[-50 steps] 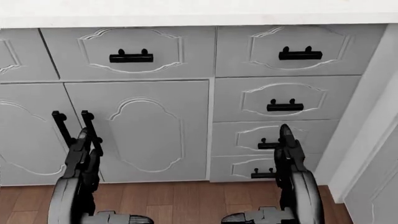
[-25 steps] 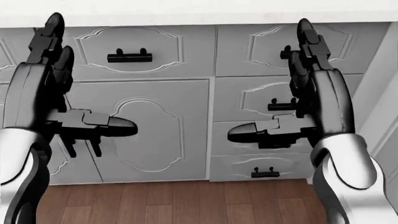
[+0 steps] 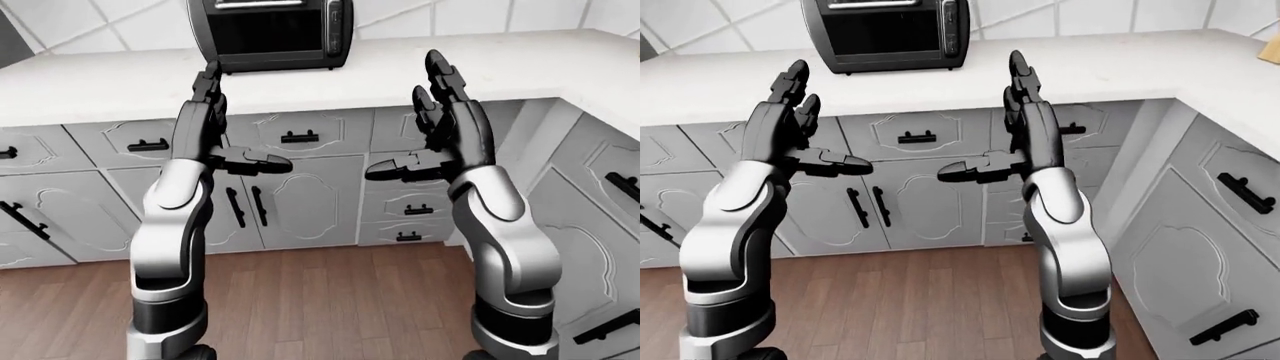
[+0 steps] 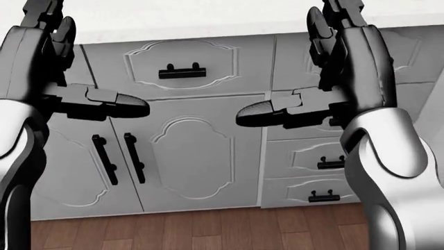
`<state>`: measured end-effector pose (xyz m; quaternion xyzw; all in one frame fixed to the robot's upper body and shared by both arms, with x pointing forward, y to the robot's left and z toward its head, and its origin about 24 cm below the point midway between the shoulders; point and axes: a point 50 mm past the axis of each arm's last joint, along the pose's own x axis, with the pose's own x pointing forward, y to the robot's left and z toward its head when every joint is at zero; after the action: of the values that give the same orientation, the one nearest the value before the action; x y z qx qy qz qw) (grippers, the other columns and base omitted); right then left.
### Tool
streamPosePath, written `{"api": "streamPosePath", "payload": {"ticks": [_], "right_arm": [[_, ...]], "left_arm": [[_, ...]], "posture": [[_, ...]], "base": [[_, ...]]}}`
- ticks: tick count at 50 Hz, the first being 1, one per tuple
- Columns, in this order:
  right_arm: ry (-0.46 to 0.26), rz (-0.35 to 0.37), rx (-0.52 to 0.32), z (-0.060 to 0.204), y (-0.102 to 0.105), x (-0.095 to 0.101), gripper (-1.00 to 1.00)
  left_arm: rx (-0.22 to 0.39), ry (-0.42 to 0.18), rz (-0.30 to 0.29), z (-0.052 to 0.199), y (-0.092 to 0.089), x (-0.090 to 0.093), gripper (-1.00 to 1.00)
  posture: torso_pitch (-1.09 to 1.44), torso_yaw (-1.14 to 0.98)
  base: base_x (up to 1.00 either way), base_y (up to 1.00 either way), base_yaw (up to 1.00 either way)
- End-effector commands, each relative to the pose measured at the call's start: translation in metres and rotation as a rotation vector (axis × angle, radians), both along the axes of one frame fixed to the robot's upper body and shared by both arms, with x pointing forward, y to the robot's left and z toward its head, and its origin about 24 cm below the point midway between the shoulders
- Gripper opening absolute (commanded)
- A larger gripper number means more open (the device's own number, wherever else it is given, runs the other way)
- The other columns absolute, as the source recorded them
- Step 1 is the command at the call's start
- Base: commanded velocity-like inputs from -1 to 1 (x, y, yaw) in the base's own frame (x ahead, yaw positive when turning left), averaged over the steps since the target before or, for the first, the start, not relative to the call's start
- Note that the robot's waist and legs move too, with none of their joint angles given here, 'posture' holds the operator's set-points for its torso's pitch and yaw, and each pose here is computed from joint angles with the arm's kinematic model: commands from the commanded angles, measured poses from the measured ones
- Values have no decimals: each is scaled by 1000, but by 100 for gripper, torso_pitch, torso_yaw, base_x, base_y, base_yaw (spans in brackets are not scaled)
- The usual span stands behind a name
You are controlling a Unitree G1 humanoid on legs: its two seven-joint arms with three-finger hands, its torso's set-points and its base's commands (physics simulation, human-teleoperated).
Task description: Open the toaster oven door.
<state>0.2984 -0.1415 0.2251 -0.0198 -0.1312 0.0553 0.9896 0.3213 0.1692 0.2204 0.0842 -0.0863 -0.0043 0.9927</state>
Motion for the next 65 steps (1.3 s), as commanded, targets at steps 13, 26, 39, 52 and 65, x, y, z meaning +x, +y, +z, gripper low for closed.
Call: {"api": "streamPosePath", "payload": {"ticks": [13,26,39,52,65], "right_arm": [[-113,-10,5,15,-3,-8,100],[-125,5,3,20,0,-9,100],[-120,0,10,15,-2,-13,100],[-124,1,3,15,-2,-14,100],[-122,7,-6,14,0,-13,100]], "left_arm": [[21,-121,-18,23,-5,-8,100],[28,-122,-18,24,-6,-8,100],[31,-117,-11,20,-5,-11,100],[38,-117,-10,20,-5,-10,100],[42,-115,1,18,-3,-11,100]], "posture": [[0,0],[0,0],[0,0],[0,0],[0,0]], "base": [[2,42,0],[22,25,0],[31,14,0],[33,7,0],[36,16,0]]}}
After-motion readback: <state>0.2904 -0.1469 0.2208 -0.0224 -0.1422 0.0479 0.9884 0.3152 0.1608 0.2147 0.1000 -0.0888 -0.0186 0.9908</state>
